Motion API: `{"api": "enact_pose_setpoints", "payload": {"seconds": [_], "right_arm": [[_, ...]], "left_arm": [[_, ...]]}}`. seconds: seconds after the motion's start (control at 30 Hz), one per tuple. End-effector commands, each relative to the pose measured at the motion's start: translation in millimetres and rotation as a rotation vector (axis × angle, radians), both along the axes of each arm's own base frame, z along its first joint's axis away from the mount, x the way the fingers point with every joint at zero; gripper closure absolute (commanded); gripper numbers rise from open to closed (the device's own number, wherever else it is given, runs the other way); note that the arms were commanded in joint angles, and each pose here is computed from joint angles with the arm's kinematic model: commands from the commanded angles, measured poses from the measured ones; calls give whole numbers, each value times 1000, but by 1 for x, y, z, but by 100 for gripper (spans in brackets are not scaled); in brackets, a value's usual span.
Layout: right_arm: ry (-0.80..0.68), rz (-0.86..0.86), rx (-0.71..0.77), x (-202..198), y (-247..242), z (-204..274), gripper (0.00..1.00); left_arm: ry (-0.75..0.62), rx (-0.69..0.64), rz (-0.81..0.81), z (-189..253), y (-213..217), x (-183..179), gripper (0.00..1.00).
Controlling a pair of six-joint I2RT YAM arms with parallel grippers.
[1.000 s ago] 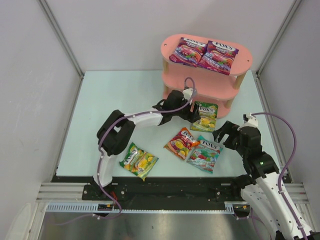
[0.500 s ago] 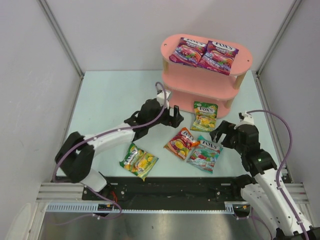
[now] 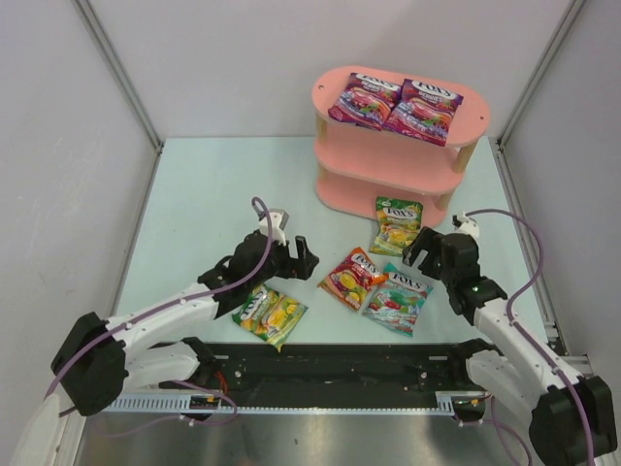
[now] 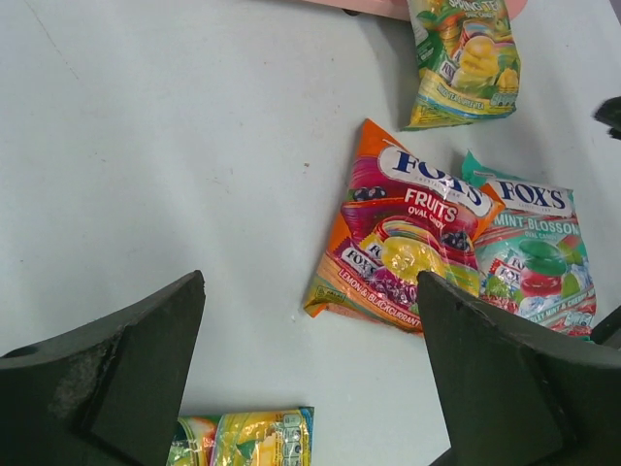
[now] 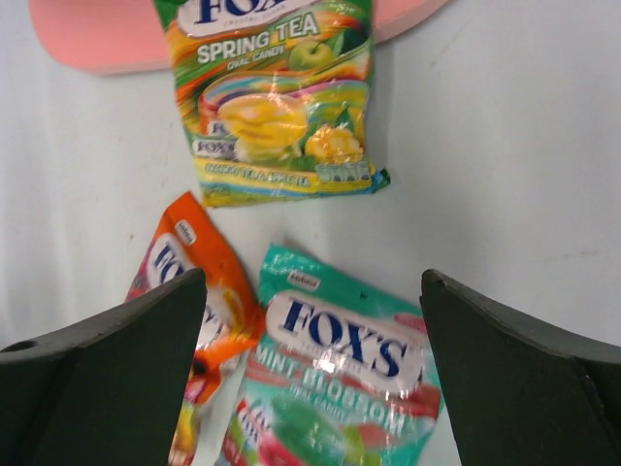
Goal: Place and organize the candy bags onto the shelf
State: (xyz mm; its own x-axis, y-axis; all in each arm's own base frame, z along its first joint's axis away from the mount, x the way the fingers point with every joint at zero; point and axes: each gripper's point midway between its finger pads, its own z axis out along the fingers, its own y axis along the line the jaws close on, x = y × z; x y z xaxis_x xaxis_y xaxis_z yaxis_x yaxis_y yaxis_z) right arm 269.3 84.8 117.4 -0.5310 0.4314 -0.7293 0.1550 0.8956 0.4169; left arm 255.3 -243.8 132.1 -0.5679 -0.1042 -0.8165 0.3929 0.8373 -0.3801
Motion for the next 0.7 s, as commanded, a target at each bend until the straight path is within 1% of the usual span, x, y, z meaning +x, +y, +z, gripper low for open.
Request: {"api": "enact_pose_setpoints", "payload": {"seconds": [0.0, 0.17, 0.27, 0.37, 0.4, 0.43, 0.5, 0.6, 0.67], "right_arm": [[-198, 16, 51, 36, 7, 14, 3], [-348, 33, 78, 49, 6, 21, 3], [-382, 42, 77, 52, 3, 17, 3], [-390, 13, 67, 57, -6, 10, 4], [-356, 0, 58, 59, -10, -3, 4], [-374, -3, 61, 63, -11, -1, 5], [-347, 14, 63, 67, -9, -13, 7], [-356, 11, 69, 76, -9, -7, 9], [-333, -1, 77, 82, -9, -10, 11]], "left_arm": [[-24, -31, 20, 13, 5, -2, 6], [-31, -31, 9, 15, 7, -5, 6], [-26, -36, 2, 14, 6, -7, 6], [-23, -40, -7, 15, 5, -9, 6], [-18, -40, -11, 14, 5, -9, 6], [-19, -44, -15, 15, 4, -10, 6], [-17, -42, -15, 14, 5, -11, 6], [-20, -48, -10, 16, 7, -13, 6], [-21, -52, 1, 16, 10, -13, 6]]}}
